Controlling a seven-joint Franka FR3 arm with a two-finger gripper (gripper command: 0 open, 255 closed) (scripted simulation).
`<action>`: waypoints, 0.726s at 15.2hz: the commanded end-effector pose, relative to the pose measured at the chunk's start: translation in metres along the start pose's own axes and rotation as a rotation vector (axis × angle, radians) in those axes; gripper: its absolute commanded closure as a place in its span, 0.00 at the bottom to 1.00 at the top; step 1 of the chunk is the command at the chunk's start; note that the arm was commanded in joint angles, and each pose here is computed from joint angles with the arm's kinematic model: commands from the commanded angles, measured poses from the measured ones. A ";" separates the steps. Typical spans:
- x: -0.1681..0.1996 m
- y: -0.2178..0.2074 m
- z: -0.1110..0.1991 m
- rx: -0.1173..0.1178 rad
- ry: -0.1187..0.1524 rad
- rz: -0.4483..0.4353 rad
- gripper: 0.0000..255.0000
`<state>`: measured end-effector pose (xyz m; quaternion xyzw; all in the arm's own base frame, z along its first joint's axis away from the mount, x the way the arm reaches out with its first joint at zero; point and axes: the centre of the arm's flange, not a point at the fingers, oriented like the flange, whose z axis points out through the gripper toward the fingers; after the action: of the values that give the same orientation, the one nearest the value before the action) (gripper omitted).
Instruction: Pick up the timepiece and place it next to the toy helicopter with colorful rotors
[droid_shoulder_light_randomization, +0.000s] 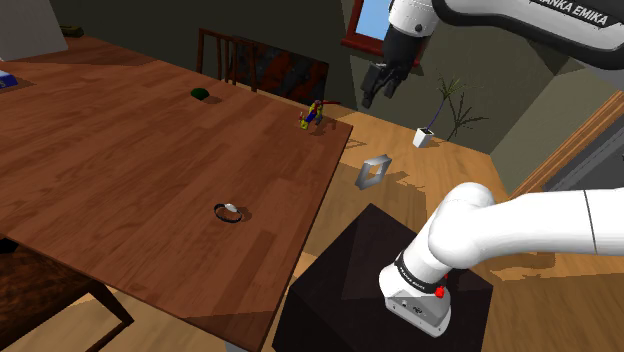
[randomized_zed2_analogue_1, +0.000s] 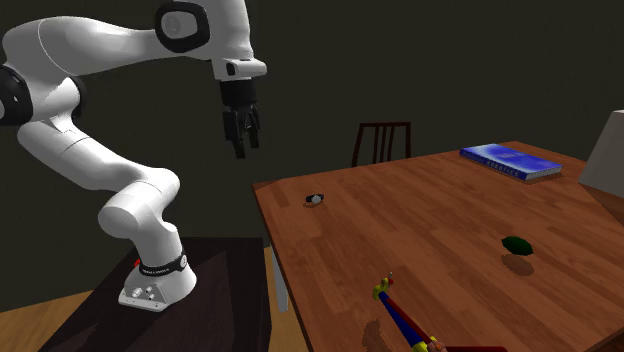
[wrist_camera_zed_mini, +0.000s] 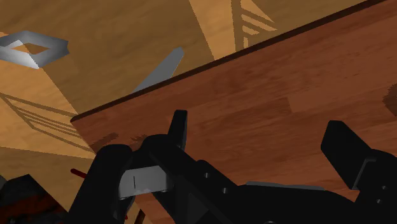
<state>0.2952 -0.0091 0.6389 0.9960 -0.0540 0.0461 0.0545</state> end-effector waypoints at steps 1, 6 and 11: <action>0.000 0.000 0.000 0.000 0.000 0.000 0.00; 0.019 -0.052 0.036 -0.003 0.014 -0.066 0.00; 0.034 -0.104 0.072 -0.006 0.028 -0.132 0.00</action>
<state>0.3413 0.0736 0.5701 0.9966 0.0058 0.0544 0.0608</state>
